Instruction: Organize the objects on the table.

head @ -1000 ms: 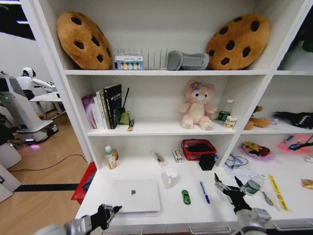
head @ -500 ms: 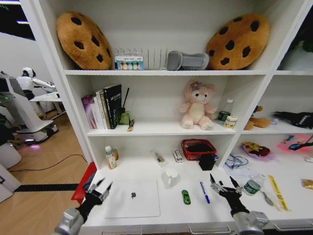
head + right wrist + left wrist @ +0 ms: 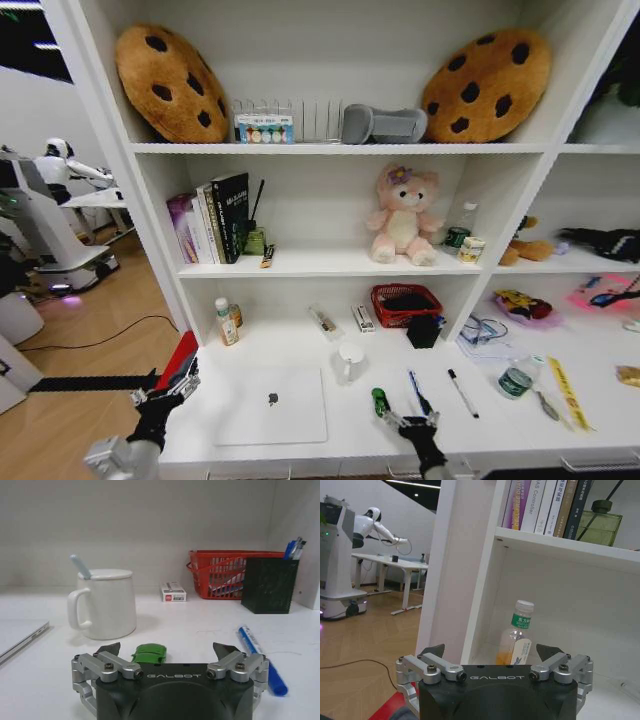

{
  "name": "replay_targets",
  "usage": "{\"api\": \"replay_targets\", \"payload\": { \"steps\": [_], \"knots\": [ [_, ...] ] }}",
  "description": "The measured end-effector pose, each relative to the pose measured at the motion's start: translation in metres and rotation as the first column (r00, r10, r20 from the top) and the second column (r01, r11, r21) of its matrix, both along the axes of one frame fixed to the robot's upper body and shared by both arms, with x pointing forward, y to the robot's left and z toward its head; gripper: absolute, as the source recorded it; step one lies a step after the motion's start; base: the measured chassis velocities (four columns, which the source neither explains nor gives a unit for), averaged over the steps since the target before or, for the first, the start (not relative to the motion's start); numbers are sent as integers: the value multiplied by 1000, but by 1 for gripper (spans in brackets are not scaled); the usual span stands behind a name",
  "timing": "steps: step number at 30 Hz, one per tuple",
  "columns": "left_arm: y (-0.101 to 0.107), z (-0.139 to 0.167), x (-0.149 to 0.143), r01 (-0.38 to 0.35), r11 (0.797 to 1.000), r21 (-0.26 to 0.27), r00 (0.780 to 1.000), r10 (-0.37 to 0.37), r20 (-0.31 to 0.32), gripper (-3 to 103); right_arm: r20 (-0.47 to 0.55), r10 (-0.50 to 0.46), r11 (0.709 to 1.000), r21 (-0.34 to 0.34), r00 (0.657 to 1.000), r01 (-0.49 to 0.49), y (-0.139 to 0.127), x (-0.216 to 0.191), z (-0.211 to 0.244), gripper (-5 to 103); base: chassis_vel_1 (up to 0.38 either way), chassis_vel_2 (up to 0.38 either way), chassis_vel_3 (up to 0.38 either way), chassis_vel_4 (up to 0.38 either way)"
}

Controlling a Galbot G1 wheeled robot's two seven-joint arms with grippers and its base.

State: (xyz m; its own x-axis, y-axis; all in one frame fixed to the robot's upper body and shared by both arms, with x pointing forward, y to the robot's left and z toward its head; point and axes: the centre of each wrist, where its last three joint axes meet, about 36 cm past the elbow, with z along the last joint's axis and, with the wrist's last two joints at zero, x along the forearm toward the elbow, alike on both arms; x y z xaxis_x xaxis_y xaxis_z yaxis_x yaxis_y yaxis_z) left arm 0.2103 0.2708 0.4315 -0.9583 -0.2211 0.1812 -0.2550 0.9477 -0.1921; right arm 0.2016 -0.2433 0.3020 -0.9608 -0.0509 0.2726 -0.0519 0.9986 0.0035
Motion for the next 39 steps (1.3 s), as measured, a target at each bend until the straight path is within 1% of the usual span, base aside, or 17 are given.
{"api": "replay_targets", "payload": {
  "steps": [2,8,9,12,13,15,16,18,19,20,21,22,23,25,26,28,39],
  "knots": [
    [-7,-7,-5,-21,999,-31,1000,21,-4,100,0,22,1000,-5,1000,-22,10,8,-9,100,0,0,0,0],
    [2,-8,-9,-34,999,-14,999,34,-6,100,-11,24,1000,-17,1000,-24,12,13,-15,100,0,0,0,0],
    [6,-9,-9,-34,999,-7,999,34,-6,100,-16,23,999,-26,1000,-24,10,13,-17,103,0,0,0,0],
    [10,-9,-8,-35,999,-3,999,35,-6,100,-19,24,999,-36,1000,-25,8,12,-19,95,0,0,0,0],
    [10,-10,-7,-35,999,-6,999,35,-5,100,-19,24,999,-39,1000,-24,7,13,-18,90,0,0,0,0],
    [10,-10,-5,-36,999,-9,999,35,-5,100,-19,22,999,-42,1000,-23,7,13,-18,90,0,0,0,0],
    [7,-12,-3,-36,999,-10,999,36,-4,100,-20,21,999,-45,1000,-21,6,13,-18,79,0,0,0,0],
    [6,-13,-2,-37,999,-10,999,37,-4,100,-21,20,999,-46,1000,-21,6,13,-18,79,0,0,0,0],
    [3,-14,1,-43,999,-17,999,43,-2,100,-22,18,999,-45,1000,-19,7,12,-18,68,0,0,0,0],
    [1,-14,2,-46,999,-24,999,46,-3,100,-23,15,999,-44,1000,-16,8,11,-18,63,0,0,0,0],
    [0,-15,3,-46,999,-27,999,46,-4,100,-24,14,999,-43,1000,-15,9,10,-18,63,0,0,0,0],
    [-1,-15,3,-45,999,-30,999,45,-5,100,-25,12,999,-42,1000,-13,9,9,-18,57,0,0,0,0],
    [-1,-15,3,-45,999,-30,999,45,-5,100,-25,12,999,-42,1000,-13,9,9,-18,57,0,0,0,0],
    [-2,-15,5,-48,998,-31,999,48,-7,100,-27,10,999,-40,1000,-11,10,8,-18,47,0,0,0,0],
    [-2,-15,5,-48,998,-31,999,48,-7,100,-27,10,999,-40,1000,-11,10,8,-18,47,0,0,0,0],
    [-1,-15,4,-51,998,-26,999,50,-8,100,-27,8,999,-39,1000,-9,10,8,-17,37,0,0,0,0],
    [12,-10,6,-19,1000,14,1000,19,-9,100,-1,-2,999,-36,1000,2,3,8,-1,37,0,0,0,0]
  ]
}}
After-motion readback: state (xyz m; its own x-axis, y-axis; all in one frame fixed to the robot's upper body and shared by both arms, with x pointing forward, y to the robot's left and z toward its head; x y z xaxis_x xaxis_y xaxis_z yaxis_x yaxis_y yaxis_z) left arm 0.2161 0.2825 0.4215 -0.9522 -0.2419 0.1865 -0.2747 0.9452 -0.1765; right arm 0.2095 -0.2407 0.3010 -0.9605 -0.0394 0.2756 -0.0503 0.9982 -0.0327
